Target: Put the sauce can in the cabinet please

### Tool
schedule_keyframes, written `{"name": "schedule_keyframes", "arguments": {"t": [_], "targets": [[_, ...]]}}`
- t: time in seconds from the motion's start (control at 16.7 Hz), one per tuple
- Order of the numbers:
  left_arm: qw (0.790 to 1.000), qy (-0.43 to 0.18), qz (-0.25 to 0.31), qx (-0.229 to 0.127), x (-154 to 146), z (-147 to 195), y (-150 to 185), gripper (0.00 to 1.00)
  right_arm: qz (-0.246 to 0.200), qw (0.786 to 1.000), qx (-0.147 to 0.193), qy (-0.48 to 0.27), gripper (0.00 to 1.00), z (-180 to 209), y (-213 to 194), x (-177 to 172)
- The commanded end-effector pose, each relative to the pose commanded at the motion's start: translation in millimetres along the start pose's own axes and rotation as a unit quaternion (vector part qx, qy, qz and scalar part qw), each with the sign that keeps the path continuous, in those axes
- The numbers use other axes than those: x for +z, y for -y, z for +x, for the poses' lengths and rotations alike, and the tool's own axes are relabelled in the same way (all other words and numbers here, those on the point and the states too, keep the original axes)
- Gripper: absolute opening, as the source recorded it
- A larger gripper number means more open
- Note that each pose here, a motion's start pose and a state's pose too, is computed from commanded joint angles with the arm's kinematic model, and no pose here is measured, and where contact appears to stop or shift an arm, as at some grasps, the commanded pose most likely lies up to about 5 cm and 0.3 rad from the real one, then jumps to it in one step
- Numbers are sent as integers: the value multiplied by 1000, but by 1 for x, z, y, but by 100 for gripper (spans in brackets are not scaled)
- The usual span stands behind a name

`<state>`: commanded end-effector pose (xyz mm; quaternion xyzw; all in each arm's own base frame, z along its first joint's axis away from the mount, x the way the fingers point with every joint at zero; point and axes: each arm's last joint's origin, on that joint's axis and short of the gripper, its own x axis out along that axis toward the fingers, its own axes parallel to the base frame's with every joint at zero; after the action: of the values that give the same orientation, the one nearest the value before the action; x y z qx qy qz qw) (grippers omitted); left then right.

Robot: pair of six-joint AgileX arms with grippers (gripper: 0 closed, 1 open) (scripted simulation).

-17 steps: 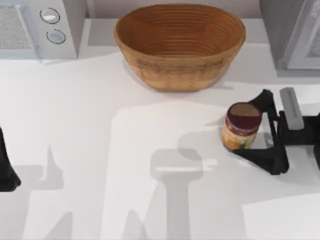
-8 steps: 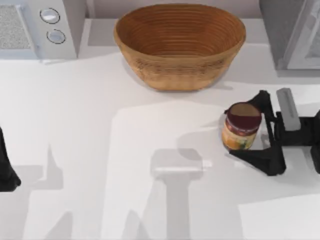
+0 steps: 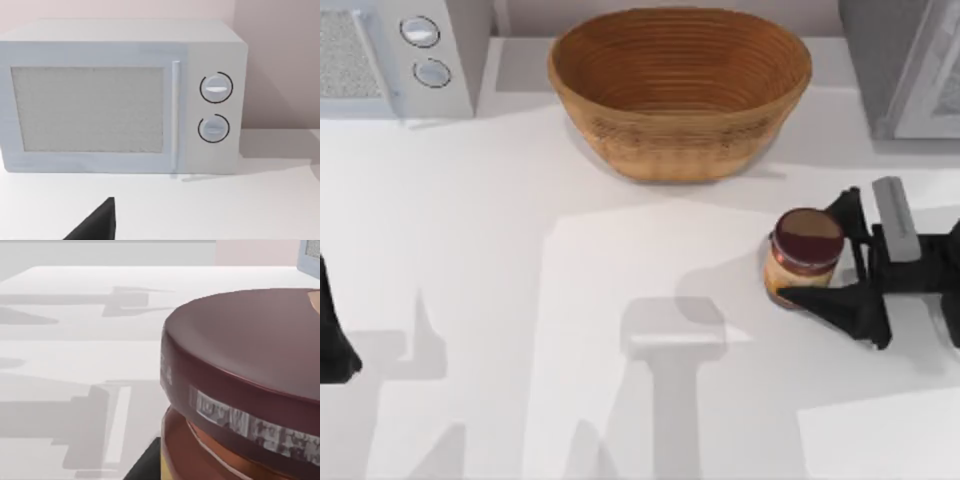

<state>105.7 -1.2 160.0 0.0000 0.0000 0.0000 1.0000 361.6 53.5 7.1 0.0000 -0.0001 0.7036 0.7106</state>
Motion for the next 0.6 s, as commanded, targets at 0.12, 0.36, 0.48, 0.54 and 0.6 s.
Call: {"name": "schedule_keyframes", "arguments": {"t": [0.12, 0.36, 0.48, 0.54, 0.6], "targets": [[1000, 0, 0, 0, 0, 0, 0, 100, 0, 1000, 0, 0, 25, 0, 0, 0], [1000, 0, 0, 0, 0, 0, 0, 100, 0, 1000, 0, 0, 0, 0, 0, 0], [1000, 0, 0, 0, 0, 0, 0, 100, 0, 1000, 0, 0, 0, 0, 0, 0], [1000, 0, 0, 0, 0, 0, 0, 100, 0, 1000, 0, 0, 0, 0, 0, 0], [1000, 0, 0, 0, 0, 0, 0, 100, 0, 1000, 0, 0, 0, 0, 0, 0]]}}
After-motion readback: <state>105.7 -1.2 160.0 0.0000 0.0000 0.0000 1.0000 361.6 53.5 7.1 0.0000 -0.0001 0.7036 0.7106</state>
